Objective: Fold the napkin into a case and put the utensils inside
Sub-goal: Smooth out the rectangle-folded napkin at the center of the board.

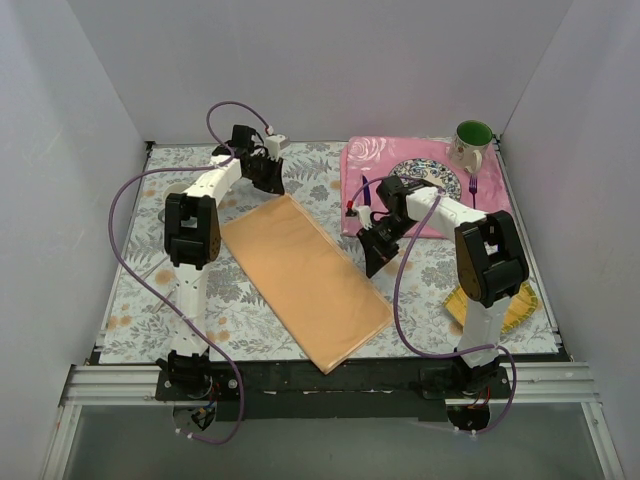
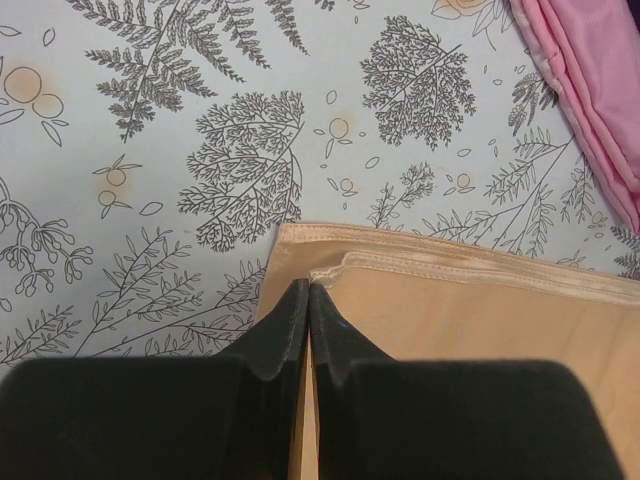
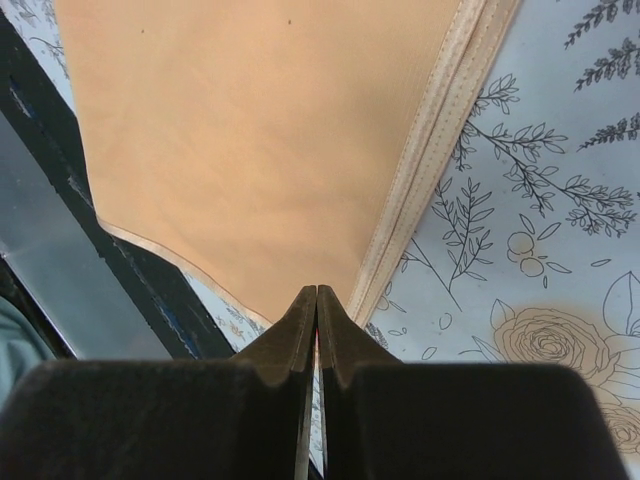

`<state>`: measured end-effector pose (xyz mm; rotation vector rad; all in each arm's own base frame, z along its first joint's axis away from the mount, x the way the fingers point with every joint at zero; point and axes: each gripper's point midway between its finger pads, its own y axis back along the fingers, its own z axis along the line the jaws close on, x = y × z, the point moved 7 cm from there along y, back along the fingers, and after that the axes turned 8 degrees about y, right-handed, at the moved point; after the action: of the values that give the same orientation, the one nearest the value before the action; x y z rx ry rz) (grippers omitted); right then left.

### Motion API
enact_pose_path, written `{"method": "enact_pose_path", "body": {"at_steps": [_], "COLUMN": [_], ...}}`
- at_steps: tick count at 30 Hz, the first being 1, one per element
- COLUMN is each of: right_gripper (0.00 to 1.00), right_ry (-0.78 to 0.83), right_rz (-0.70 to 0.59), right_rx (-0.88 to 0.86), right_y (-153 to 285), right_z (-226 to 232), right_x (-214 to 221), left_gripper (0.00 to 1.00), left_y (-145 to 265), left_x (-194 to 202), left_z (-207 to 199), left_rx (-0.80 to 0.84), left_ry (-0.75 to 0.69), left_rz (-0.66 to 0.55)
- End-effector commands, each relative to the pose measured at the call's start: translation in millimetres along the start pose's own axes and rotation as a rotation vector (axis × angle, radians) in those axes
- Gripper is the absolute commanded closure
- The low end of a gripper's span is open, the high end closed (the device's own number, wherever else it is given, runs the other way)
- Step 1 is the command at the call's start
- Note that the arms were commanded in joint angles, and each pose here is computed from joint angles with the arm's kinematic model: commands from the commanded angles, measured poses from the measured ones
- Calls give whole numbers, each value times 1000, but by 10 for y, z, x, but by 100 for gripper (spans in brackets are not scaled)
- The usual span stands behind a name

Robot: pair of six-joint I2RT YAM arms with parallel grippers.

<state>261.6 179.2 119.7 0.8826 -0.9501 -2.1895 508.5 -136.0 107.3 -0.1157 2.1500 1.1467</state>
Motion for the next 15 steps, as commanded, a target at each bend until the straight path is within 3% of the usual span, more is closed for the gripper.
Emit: {"method": "enact_pose_path", "body": {"at_steps": [1, 8, 15], "right_gripper": [90, 77, 74], "right_ry": [17, -4, 48], "right_rz": [-48, -99, -189], "right_rx": [-46, -61, -55], "right_y": [71, -30, -106], "right_z": [58, 69, 107], "right_x": [-120, -275, -728], "left_gripper": [100, 100, 100], "left_y": [94, -41, -128], "left_x": [-76, 4, 166], "left_z": [-43, 22, 74], "left_rx": [-7, -1, -7], "left_ry": [-40, -3, 14], "left_rz": [-30, -6, 34]}}
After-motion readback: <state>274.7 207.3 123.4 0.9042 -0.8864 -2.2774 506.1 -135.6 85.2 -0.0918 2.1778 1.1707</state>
